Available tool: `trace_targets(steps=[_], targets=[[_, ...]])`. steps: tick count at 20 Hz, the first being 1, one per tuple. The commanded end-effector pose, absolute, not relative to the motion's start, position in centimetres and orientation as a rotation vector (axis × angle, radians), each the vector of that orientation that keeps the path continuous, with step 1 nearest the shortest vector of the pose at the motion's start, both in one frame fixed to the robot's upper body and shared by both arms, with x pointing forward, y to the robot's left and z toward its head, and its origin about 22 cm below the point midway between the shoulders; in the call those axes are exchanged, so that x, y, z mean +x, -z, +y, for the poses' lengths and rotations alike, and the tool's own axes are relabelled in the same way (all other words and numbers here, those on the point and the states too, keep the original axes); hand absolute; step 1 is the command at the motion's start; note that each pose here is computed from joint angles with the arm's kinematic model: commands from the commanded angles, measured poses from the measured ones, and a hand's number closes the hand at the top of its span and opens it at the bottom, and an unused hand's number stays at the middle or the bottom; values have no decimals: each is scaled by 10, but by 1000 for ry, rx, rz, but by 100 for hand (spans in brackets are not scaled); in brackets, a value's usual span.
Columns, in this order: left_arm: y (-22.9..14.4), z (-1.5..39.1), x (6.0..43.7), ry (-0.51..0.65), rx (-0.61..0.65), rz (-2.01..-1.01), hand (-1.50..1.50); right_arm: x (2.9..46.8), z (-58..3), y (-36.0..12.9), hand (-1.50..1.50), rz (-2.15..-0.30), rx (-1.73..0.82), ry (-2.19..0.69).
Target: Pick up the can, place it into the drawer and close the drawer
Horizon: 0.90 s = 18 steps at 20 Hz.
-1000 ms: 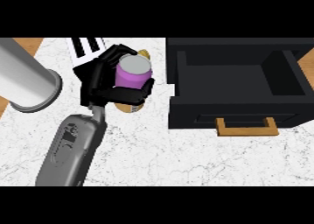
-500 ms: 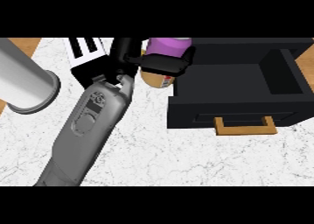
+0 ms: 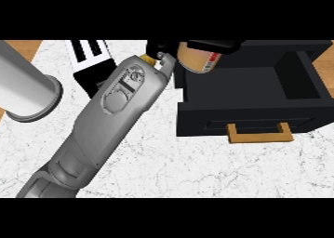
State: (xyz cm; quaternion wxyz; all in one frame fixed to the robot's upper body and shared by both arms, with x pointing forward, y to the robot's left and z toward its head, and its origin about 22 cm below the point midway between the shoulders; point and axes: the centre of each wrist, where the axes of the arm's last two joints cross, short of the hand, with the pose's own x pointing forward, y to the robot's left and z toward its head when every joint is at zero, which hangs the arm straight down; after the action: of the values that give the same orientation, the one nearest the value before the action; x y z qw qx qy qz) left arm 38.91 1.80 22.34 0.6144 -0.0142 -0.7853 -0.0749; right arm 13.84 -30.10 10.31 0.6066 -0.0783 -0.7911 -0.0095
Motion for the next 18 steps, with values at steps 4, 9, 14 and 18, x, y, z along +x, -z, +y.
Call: trace_targets(steps=[4, 9, 14, 18], targets=[[-249, -6, 409, 194, 2, -1771, 150, 164, -294, -104, -150, -1847, -168, 18], [-243, -17, 413, 201, 47, -1780, 150, 152, -317, -86, -150, -1842, -158, 40], [-237, -20, 419, 242, 56, -1785, 150, 162, -310, -102, -150, -1843, -182, -19], [-246, -28, 416, 237, 64, -1755, 150, 153, -315, -107, -150, -1836, -173, -6]])
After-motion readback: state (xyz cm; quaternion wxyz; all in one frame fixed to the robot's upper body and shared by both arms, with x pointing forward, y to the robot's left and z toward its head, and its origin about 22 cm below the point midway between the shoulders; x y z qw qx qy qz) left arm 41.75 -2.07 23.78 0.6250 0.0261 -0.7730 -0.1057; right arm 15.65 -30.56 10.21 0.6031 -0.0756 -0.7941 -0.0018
